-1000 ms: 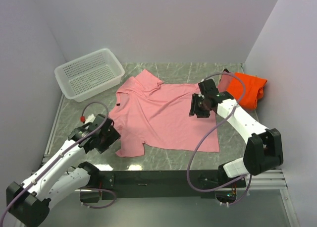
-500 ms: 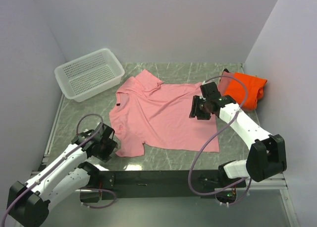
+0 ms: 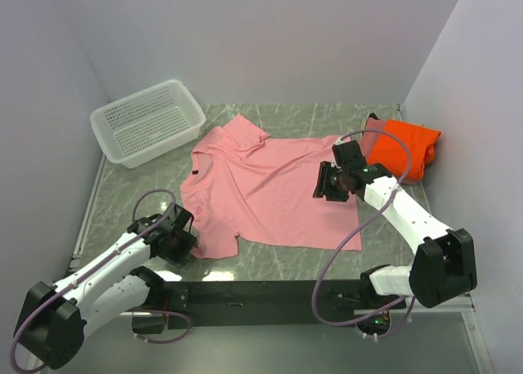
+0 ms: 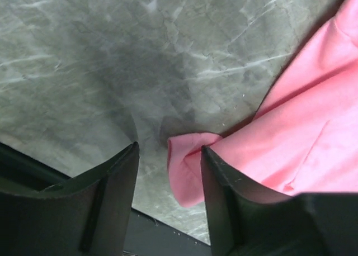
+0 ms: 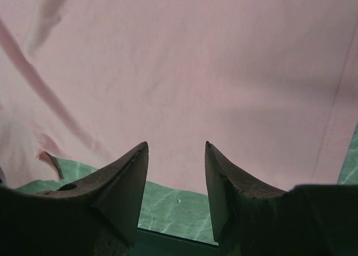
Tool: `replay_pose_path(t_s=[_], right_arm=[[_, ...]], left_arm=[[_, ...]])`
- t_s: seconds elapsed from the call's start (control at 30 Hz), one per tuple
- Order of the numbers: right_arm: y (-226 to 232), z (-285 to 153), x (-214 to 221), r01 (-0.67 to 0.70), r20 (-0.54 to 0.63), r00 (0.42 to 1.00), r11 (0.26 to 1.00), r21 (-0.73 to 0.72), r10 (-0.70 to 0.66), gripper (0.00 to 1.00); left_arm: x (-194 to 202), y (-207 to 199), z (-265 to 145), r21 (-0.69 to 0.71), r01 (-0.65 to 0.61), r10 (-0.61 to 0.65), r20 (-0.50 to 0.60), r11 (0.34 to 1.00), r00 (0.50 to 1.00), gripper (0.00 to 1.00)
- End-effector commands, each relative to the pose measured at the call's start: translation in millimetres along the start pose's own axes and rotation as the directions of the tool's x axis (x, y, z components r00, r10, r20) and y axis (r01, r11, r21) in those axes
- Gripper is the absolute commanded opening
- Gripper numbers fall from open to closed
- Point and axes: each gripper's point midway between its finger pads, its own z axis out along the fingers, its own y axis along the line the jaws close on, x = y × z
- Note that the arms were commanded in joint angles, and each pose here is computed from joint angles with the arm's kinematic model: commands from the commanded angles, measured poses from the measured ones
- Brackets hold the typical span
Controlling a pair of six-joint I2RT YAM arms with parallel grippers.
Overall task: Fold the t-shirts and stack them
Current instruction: Flatten the tshirt out
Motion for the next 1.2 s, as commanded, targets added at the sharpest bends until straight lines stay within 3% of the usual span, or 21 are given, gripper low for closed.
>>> replay_pose_path(t_s=[0.0, 0.17, 0.4, 0.43, 0.7, 0.93, 1.17], right_arm=[[4, -7, -8, -0.005, 0.055, 0.998, 1.000, -0.019, 0.006, 0.52], [-13, -8, -4, -0.040, 0.056, 0.998, 0.998, 0.052, 0.037, 0.52], [-70, 2, 33, -0.237, 0.015, 0.971, 0.947, 0.216, 0.239, 0.53], [-75, 3, 37, -0.263, 0.019, 0.964, 0.938, 0.224, 0.266, 0.53], [-118, -4, 75, -0.448, 0.074, 0.889, 0.824, 0.346, 0.453, 0.56], [-137, -24, 76, -0.473, 0.135, 0.874, 0.752, 0.459, 0.467, 0.58], [-142, -20, 105, -0.516, 0.088, 0.824, 0.679, 0.522, 0.559, 0.60]], left_arm=[[2, -8, 6, 0.021, -0.014, 0.014, -0.006, 1.000, 1.000, 0.52], [1, -10, 12, 0.015, -0.040, 0.040, 0.005, 0.999, 0.999, 0.42], [-4, -9, 9, -0.003, -0.065, 0.065, 0.031, 0.998, 0.997, 0.02], [-5, -11, 6, 0.004, -0.062, 0.062, 0.038, 0.998, 0.997, 0.00], [-28, -18, -33, 0.092, -0.008, -0.004, 0.133, 0.996, 0.991, 0.00], [-35, -17, -57, 0.166, 0.026, -0.051, 0.144, 0.986, 0.988, 0.00], [-33, -10, -61, 0.181, 0.000, -0.025, 0.133, 0.983, 0.991, 0.00]])
